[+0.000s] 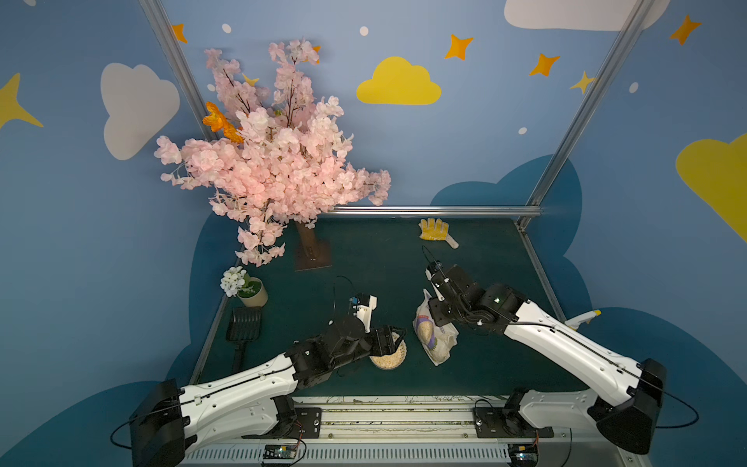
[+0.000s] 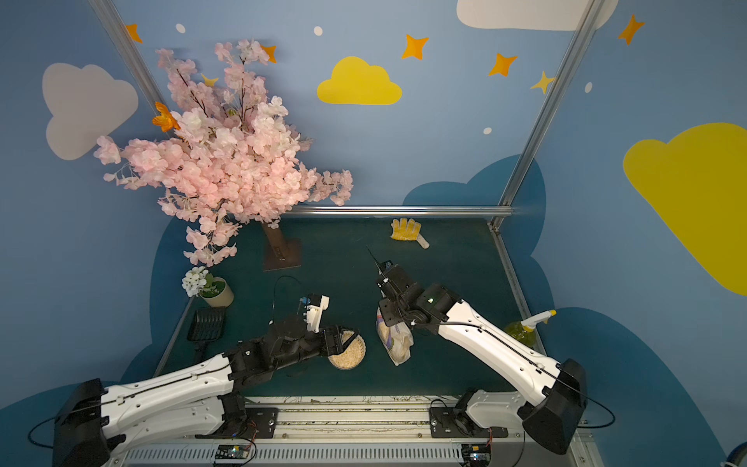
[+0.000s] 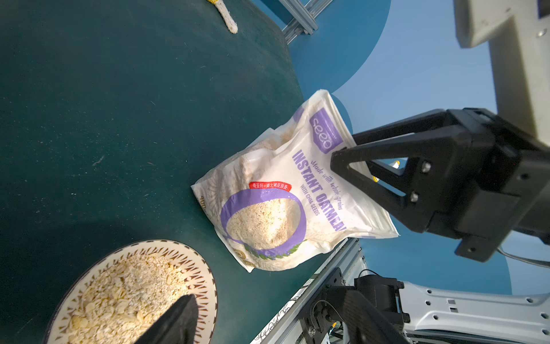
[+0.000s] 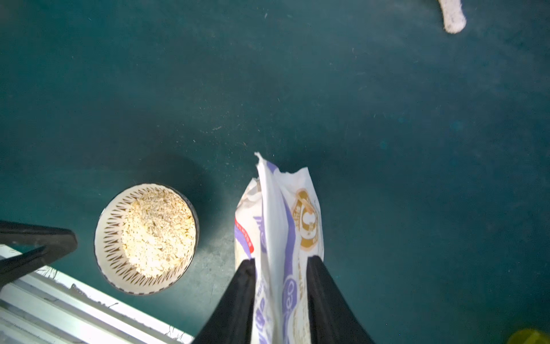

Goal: Pour the oats into the breakfast bowl
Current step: Close the oats bag at the center of the board.

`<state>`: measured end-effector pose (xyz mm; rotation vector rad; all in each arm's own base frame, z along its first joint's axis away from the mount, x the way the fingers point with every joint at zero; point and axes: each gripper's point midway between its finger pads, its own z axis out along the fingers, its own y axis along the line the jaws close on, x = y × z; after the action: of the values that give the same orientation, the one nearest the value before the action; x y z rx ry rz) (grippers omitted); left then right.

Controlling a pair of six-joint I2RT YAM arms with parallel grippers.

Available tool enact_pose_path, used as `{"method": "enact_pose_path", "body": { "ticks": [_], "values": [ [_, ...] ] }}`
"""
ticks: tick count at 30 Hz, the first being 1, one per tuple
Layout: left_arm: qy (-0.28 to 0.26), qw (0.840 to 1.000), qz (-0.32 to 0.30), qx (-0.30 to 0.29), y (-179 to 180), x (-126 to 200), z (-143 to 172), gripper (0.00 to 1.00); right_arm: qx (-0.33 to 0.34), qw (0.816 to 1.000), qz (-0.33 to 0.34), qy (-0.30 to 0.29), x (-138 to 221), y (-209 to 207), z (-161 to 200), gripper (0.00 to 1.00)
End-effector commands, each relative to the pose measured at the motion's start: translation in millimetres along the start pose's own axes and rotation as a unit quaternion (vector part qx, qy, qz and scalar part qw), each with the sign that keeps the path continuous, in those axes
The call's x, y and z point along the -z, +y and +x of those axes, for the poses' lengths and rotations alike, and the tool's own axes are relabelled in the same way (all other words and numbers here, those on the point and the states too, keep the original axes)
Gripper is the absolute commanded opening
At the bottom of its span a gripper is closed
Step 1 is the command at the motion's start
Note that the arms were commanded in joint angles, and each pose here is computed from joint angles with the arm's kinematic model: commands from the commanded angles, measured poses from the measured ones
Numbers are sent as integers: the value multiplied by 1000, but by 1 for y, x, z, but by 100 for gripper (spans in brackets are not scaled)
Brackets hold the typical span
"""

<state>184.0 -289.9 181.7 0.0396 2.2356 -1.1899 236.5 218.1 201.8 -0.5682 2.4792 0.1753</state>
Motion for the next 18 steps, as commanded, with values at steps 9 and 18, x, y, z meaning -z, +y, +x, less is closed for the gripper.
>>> {"method": "enact_pose_path", "body": {
  "ticks": [9,18],
  "values": [
    [-9,1000,-1,-8,2,5,-1,81,6,1000,16,-1,-11,1,-23,0],
    [-13,1000,-1,-11,2,6,-3,81,-29,997,-5,-71,-1,0,-42,28]
  ]
}}
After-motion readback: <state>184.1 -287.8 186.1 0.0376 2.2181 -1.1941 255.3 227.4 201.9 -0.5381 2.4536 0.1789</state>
